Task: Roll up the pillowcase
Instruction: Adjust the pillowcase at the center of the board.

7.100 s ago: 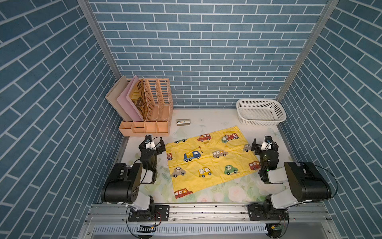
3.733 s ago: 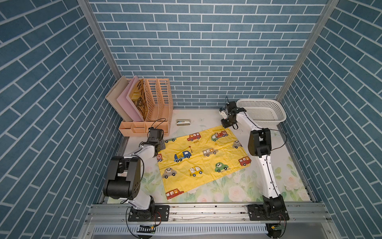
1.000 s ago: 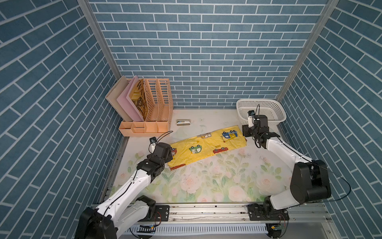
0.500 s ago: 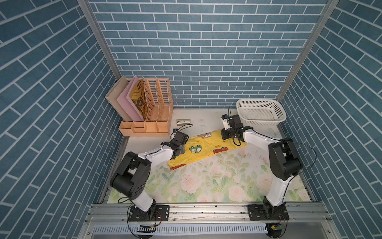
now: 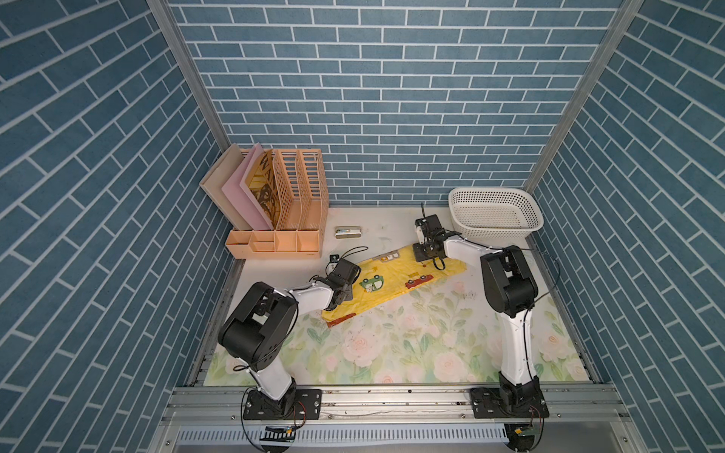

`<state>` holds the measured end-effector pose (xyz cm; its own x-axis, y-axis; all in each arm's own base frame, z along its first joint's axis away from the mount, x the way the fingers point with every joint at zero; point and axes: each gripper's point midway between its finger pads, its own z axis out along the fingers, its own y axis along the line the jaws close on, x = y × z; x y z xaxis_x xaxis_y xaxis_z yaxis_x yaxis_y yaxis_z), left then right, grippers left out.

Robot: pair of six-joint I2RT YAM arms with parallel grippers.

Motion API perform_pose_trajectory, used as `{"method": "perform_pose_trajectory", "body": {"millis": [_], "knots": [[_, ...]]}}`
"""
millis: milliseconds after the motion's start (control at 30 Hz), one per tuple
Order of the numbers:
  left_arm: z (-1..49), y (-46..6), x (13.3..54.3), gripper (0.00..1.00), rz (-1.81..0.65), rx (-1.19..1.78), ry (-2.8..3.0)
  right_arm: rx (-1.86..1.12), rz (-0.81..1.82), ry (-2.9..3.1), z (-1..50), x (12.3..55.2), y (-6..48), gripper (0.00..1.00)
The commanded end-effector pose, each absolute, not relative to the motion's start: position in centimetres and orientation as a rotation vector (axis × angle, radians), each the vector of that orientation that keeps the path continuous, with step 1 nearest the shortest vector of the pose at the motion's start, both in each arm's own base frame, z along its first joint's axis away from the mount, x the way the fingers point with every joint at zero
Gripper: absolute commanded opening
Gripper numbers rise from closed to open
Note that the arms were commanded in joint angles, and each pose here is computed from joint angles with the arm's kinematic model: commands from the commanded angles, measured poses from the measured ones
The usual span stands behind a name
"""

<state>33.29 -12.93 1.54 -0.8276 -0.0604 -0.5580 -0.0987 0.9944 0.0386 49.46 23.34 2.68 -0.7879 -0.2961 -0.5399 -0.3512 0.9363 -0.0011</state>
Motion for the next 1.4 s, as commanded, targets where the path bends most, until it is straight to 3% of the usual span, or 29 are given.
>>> {"method": "perform_pose_trajectory", "body": {"millis": [0, 133, 300, 433, 600, 700, 900, 1167, 1367], "knots": [[-2.8, -12.5, 25.4, 0.24, 0.149, -0.03, 2.789, -0.509, 0.065, 2.646, -1.2, 48.9, 22.6, 0.0], [-3.3, -13.5, 22.0, 0.24, 0.109, 0.013, 2.828, -0.57, 0.121, 2.639, -2.2, 50.0, 24.2, 0.0], [-3.5, -20.5, 21.6, 0.25, -0.021, 0.243, 2.8, -0.777, 0.425, 2.524, -1.5, 50.4, 30.2, 0.0], [-4.1, -25.7, 21.1, 0.24, -0.039, 0.425, 2.808, -0.816, 0.522, 2.465, -0.1, 52.0, 33.2, 0.0], [0.7, -29.4, 21.7, 0.27, -0.18, 0.458, 2.707, -0.86, 0.514, 2.358, 3.8, 54.3, 34.5, 0.02], [4.3, -29.6, 23.0, 0.29, -0.222, 0.437, 2.624, -0.873, 0.496, 2.298, 7.8, 53.9, 34.1, 0.09], [7.6, -28.3, 25.3, 0.32, -0.332, 0.376, 2.538, -0.843, 0.541, 2.166, 14.9, 47.2, 32.4, 0.23], [2.0, -26.2, 25.1, 0.26, -0.322, 0.4, 2.635, -0.784, 0.572, 2.303, 9.1, 36.7, 30.3, 0.2], [1.8, -25.1, 24.0, 0.27, -0.317, 0.392, 2.663, -0.936, 0.445, 2.29, 6.9, 31.2, 29.5, 0.2]]}}
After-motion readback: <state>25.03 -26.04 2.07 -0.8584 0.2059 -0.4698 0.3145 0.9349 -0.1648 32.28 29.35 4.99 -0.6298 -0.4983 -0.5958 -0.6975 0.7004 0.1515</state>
